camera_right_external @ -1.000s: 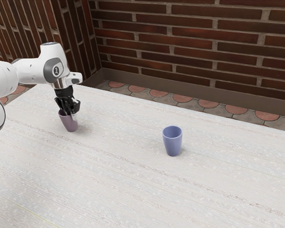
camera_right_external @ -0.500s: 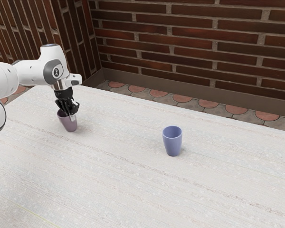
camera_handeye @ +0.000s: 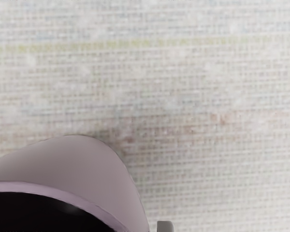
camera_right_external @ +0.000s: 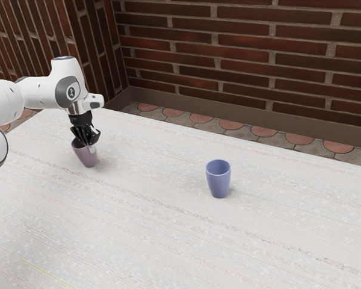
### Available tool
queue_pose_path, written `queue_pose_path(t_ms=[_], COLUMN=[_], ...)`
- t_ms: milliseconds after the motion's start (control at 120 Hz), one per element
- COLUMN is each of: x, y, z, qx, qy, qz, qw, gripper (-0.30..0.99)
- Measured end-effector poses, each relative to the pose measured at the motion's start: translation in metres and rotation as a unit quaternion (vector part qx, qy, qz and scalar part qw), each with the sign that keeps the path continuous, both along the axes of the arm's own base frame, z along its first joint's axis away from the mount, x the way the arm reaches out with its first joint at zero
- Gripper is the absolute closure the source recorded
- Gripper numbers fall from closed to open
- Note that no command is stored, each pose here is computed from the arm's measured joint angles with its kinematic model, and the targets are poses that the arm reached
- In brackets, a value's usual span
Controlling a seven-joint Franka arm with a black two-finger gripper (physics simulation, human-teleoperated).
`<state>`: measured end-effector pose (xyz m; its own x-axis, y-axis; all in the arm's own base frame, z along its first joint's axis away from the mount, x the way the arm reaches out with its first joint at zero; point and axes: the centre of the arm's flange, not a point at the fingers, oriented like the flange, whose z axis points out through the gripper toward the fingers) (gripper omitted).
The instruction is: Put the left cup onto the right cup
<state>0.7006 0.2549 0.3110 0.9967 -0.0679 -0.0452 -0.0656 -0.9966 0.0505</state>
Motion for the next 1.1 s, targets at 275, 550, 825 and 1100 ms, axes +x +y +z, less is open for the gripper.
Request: queue_pose_path(t_ms=[275,550,825,1100], x=[0.001,0.006,0.009,-0.003], y=[-0.005,-0.032,-0.101,-0.179], z=[0.029,0.059,0.094,0.141], qx=[0.009,0.021,0.035,0.047], qy=[-0.016,-0.028,-0.035,-0.051], qz=[-0.003,-0.021,-0.063,-0.106], qw=[1.000,0.999,0.997,0.992], gripper=[0.79,0.79,0.79,0.79])
